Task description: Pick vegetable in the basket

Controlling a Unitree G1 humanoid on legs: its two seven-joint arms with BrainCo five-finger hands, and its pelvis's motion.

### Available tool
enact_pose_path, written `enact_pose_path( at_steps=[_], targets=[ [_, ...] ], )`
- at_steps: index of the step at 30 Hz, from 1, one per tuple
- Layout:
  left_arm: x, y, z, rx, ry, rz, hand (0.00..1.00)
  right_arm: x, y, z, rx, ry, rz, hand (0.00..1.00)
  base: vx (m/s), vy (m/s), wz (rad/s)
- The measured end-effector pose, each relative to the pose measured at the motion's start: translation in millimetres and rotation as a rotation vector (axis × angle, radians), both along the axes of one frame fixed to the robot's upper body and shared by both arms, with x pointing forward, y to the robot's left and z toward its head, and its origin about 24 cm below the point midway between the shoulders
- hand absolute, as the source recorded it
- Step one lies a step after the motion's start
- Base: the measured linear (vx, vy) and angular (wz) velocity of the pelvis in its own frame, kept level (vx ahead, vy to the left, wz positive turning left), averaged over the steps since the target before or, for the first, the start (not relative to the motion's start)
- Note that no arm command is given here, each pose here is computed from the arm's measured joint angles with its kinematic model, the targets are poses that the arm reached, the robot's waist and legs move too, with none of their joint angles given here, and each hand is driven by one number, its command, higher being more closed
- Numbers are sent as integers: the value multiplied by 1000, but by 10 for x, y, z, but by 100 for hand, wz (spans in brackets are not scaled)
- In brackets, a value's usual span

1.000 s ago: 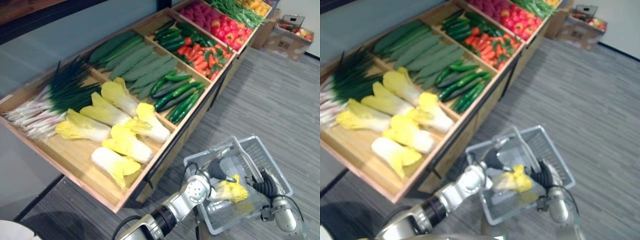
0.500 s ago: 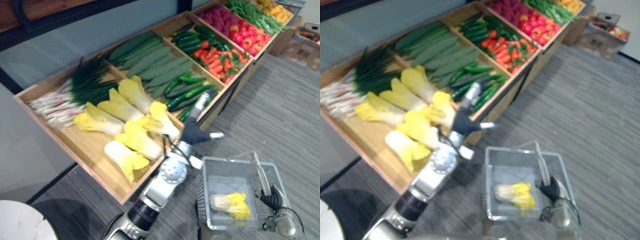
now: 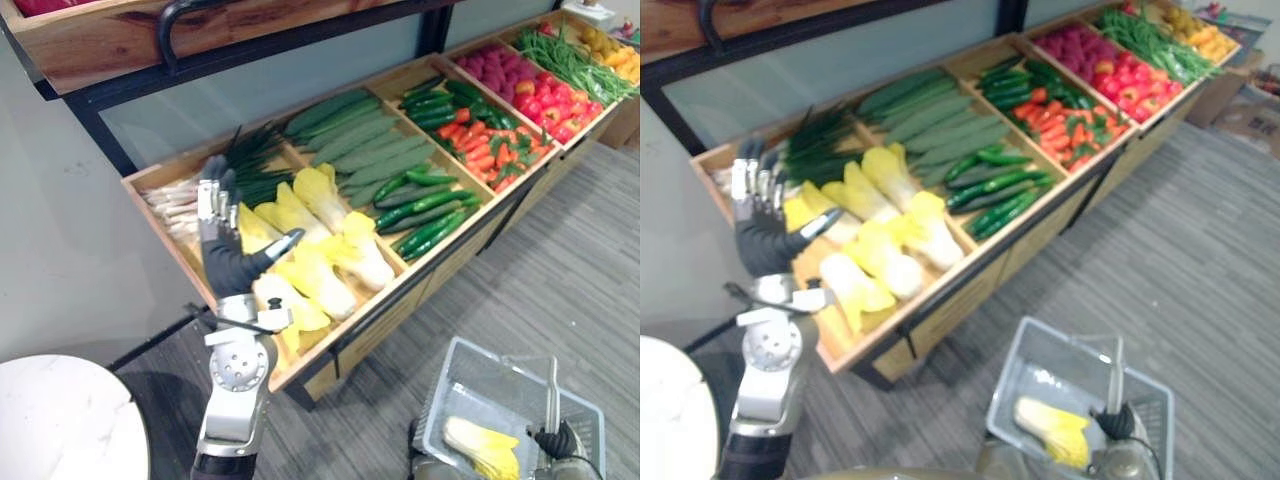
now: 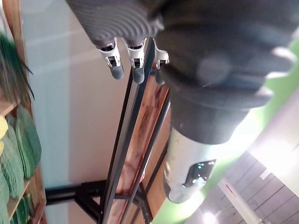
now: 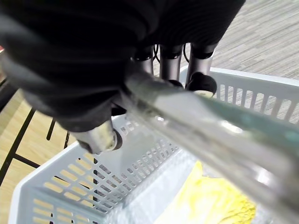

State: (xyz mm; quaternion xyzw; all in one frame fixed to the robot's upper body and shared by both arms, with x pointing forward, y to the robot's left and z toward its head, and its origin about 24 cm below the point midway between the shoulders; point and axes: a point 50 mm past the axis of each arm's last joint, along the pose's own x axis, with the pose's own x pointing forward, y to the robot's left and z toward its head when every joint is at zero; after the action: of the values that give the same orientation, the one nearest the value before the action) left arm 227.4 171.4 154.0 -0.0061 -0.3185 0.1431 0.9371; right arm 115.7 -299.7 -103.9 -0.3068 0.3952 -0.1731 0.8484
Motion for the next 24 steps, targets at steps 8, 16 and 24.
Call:
enact_pose_path(
  at_steps=[8,16,24],
  targets=[
    [-274,660,-534,38,247,495,0,-142,48,-107,30,34,-70,100,10,-16,15],
    [-629,1146,-1236,39,624,817,0,-161,73,-136,40,45,-78,100,-5,-18,18],
    [-962,1287,-1906,-19,982,888,0,-138,80,-130,41,39,-74,100,-4,-15,7]
  ],
)
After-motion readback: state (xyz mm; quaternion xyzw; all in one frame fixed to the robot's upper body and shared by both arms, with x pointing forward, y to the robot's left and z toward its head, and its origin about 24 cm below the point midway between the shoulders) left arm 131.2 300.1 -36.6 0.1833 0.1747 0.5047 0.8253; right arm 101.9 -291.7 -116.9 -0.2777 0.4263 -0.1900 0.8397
